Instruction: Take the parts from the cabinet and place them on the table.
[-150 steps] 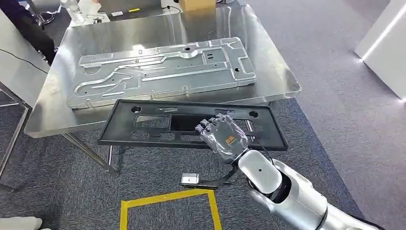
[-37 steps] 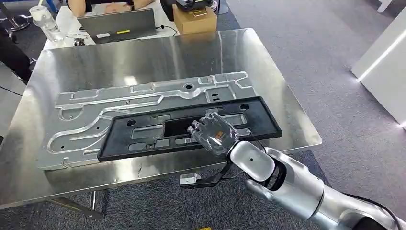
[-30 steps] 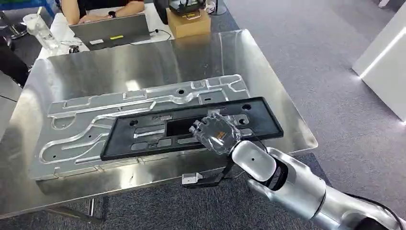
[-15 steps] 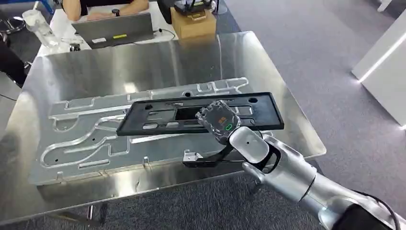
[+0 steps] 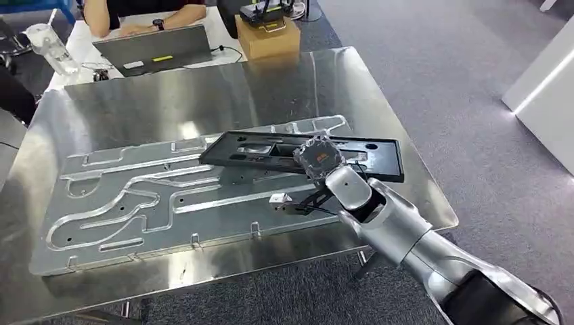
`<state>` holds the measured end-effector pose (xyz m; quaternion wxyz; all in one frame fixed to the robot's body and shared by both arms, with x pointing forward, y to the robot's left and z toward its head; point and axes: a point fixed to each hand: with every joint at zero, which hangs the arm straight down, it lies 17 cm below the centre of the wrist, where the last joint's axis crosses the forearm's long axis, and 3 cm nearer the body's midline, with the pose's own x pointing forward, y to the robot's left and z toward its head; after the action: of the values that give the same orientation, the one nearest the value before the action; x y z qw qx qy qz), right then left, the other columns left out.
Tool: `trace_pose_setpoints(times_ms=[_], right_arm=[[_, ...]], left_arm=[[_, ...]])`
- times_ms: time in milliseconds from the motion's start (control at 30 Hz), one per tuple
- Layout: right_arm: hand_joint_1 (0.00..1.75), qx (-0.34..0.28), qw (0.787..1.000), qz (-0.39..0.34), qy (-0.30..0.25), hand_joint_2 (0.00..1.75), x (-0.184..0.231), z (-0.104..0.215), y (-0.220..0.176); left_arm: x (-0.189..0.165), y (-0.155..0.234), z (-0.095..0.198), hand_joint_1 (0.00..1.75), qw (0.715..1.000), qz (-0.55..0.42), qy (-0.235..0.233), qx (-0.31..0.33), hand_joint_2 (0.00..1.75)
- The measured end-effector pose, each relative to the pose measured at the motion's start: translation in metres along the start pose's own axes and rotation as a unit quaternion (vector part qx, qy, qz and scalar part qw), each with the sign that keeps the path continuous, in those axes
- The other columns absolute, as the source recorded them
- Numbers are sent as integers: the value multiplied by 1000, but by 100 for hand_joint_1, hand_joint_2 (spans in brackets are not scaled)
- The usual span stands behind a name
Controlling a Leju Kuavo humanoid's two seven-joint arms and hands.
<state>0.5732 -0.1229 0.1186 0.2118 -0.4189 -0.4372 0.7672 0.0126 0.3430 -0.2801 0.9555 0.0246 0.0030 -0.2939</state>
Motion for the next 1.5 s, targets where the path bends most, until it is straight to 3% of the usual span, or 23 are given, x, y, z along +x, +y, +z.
trace_pose_setpoints(times_ms=[367,400,800,833,1300,1500], right_arm=[[175,14,1000,-9,-6,175,11,-1,11],[0,15,1000,-9,-6,0,11,-1,11],[0,22,1000,-14,-15,0,22,0,20],[0,23,1000,-15,-16,0,23,0,20],[0,17,999,-20,-27,0,34,-2,15],[0,-27,998,-33,-40,0,46,-4,-13]], left_arm=[[0,-4,1,0,1000,5,3,-11,175],[0,-4,1,0,1000,5,3,-11,175],[-2,0,0,0,1000,5,9,0,175],[-2,0,0,0,1000,5,9,0,0],[-4,0,0,0,1000,10,16,-2,0],[-5,0,0,0,1000,13,19,-3,0]])
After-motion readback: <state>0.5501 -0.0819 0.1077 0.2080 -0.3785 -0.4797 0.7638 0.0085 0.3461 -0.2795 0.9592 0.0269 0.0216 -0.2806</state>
